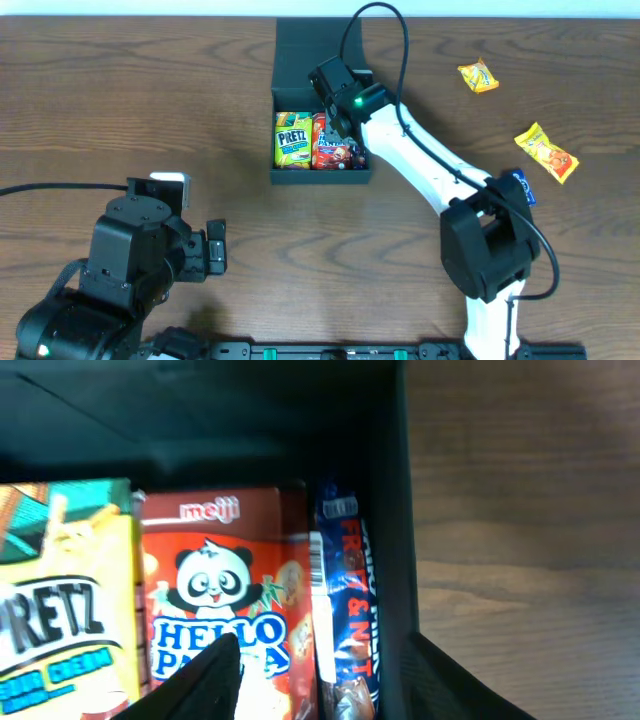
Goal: Pack container
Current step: 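Lower the Dairy Milk bar beside Hello Panda and open right gripper, then move the right gripper to the yellow Julie's Lemond packet and grasp it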
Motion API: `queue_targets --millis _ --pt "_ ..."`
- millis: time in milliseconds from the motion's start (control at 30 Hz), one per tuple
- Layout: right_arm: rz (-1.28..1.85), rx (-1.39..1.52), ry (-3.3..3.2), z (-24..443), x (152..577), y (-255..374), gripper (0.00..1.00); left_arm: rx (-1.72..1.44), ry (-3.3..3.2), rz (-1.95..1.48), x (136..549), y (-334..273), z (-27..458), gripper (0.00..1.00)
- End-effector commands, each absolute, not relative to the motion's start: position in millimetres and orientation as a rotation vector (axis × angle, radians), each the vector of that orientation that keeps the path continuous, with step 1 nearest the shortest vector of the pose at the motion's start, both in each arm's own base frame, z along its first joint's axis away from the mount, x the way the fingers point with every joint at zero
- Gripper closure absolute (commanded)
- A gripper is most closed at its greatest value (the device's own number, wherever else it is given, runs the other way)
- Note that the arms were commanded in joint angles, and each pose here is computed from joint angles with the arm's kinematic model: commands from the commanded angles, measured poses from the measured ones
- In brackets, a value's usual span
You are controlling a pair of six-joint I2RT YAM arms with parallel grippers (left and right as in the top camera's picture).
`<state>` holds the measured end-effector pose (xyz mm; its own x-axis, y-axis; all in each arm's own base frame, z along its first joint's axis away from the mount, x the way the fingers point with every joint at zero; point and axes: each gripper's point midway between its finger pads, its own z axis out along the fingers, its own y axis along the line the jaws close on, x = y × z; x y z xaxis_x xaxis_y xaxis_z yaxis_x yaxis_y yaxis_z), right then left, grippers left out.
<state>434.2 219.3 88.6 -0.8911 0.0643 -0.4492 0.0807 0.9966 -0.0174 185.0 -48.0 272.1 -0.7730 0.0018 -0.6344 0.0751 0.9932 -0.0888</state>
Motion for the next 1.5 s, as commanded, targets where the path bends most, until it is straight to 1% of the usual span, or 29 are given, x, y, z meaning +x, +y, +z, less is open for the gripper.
queue_targets --millis 0,133,300,333,367,633,900,1167,1267,1467 --pt "0.033 0.065 2.543 148 447 225 0.45 0.075 2.436 -0.136 185 -47 277 0.05" --pt "0.060 0.028 2.445 187 459 212 0.35 0.075 2.436 -0.137 185 -47 277 0.05" --pt "0.037 0.065 2.389 215 470 175 0.20 0.075 2.436 -0.136 185 -47 277 0.05" --pt "0.025 0.070 2.383 218 472 166 0.12 0.075 2.436 -0.137 185 -47 277 0.05" --pt "0.014 0.076 2.379 221 474 158 0.01 0.075 2.436 -0.137 185 -47 277 0.05" --pt "-0.116 0.028 2.432 219 476 94 0.01 0.075 2.436 -0.137 185 -47 277 0.05" --pt "-0.195 0.192 2.468 214 478 21 0.01 0.075 2.436 -0.137 185 -47 277 0.05" --pt "-0.208 0.234 2.475 212 480 -30 0.01 0.075 2.436 -0.137 185 -47 277 0.05" --pt "-0.162 0.180 2.457 213 489 -41 0.00 0.075 2.436 -0.137 185 -47 277 0.05" --pt "-0.158 0.230 2.407 213 502 -63 0.01 0.075 2.436 -0.137 185 -47 277 0.05"
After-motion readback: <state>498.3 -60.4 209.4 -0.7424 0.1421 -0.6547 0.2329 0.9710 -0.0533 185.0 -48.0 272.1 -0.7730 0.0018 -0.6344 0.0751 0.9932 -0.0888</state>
